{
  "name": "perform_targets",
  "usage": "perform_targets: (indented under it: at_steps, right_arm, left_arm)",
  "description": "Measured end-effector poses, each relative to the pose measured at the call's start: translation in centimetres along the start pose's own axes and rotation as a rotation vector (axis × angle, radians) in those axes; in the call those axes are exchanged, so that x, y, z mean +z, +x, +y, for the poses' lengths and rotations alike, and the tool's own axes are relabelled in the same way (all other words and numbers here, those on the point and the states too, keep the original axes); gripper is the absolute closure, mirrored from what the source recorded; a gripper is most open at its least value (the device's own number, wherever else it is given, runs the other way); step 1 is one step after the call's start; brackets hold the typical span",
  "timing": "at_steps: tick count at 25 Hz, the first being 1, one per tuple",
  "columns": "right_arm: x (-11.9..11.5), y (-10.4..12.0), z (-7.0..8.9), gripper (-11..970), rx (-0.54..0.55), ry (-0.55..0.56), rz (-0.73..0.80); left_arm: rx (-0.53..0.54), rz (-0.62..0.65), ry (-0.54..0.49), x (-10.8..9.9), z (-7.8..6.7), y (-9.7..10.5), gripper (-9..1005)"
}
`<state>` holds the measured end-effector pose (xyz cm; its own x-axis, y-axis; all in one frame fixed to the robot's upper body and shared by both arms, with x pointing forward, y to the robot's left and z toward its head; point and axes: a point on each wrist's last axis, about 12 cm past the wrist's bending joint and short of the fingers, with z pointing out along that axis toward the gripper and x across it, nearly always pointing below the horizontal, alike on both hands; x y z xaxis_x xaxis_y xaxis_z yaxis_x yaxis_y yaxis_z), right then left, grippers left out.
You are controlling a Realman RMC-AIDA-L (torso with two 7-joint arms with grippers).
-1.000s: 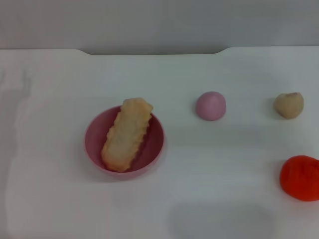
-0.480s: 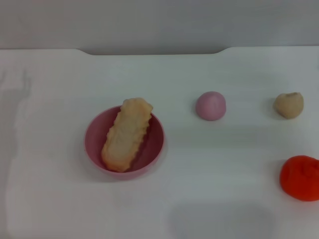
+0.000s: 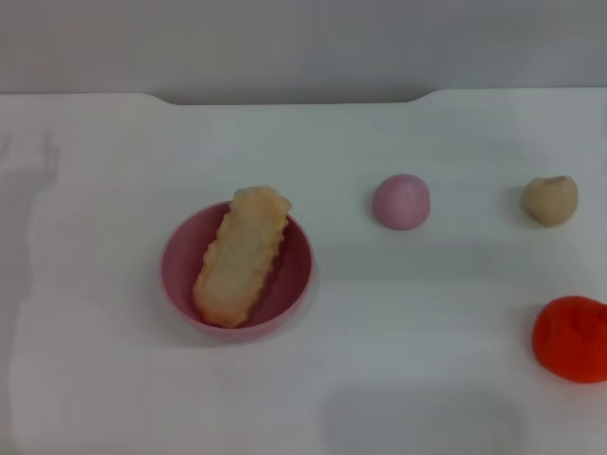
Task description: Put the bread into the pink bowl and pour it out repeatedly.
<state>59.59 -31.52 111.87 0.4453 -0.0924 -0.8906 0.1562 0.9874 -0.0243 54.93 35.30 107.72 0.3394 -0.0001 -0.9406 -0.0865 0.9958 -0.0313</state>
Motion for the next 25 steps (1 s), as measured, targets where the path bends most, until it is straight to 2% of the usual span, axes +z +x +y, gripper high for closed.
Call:
perform_targets:
  at_steps: [25]
  right_arm:
    - [-1.5, 1.1, -0.4, 476, 0.002, -0.010, 0.060]
  left_arm:
    - [0.000, -0.026, 0.007, 0.5, -0.2, -0.4, 462]
